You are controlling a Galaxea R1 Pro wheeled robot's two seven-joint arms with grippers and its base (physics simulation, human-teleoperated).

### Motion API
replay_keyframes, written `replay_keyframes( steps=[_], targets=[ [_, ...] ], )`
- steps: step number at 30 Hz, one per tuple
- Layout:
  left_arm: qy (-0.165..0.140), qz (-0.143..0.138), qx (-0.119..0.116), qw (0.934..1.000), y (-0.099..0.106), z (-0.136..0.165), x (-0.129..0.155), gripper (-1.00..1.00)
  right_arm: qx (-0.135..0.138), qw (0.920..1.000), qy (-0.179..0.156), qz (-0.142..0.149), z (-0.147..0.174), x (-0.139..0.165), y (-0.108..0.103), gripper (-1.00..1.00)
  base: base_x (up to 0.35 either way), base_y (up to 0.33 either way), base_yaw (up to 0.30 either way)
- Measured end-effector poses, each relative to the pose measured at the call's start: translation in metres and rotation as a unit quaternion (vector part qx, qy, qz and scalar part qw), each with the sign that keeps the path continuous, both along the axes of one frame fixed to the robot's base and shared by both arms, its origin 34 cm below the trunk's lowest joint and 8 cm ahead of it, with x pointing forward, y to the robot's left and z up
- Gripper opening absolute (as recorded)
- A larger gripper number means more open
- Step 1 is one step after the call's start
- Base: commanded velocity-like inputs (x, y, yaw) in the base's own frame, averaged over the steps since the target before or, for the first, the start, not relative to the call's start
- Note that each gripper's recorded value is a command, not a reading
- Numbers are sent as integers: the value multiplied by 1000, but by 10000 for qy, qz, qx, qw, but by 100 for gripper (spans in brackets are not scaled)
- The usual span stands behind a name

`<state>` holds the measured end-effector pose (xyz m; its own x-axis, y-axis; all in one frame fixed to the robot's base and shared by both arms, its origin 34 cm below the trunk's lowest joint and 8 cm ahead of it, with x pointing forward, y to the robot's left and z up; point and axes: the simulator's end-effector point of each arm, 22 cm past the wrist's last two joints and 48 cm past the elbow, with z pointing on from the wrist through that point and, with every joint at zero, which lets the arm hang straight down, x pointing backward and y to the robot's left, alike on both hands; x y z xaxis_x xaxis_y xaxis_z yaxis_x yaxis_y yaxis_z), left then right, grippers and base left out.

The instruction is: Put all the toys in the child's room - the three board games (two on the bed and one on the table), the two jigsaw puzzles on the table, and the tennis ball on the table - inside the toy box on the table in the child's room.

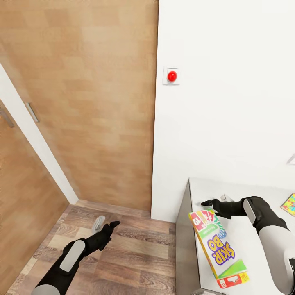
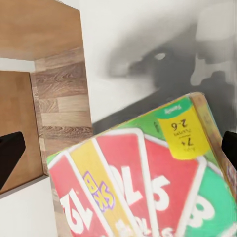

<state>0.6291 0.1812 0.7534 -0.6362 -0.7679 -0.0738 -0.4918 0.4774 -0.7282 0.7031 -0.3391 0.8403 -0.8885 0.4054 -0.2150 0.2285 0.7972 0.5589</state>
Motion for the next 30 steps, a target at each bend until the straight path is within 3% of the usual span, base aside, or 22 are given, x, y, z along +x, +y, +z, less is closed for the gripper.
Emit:
replay_keyframes(
  steps=[16, 30],
  targets=[
    [-32, -56, 16, 10000, -3, 1, 0, 100, 3, 10000, -1, 2, 0, 0, 0, 100, -91, 0, 22],
    [-34, -58, 17, 10000, -4, 1, 0, 100, 0, 10000, 0, 6, 0, 0, 0, 100, -5, 0, 231]
  ],
)
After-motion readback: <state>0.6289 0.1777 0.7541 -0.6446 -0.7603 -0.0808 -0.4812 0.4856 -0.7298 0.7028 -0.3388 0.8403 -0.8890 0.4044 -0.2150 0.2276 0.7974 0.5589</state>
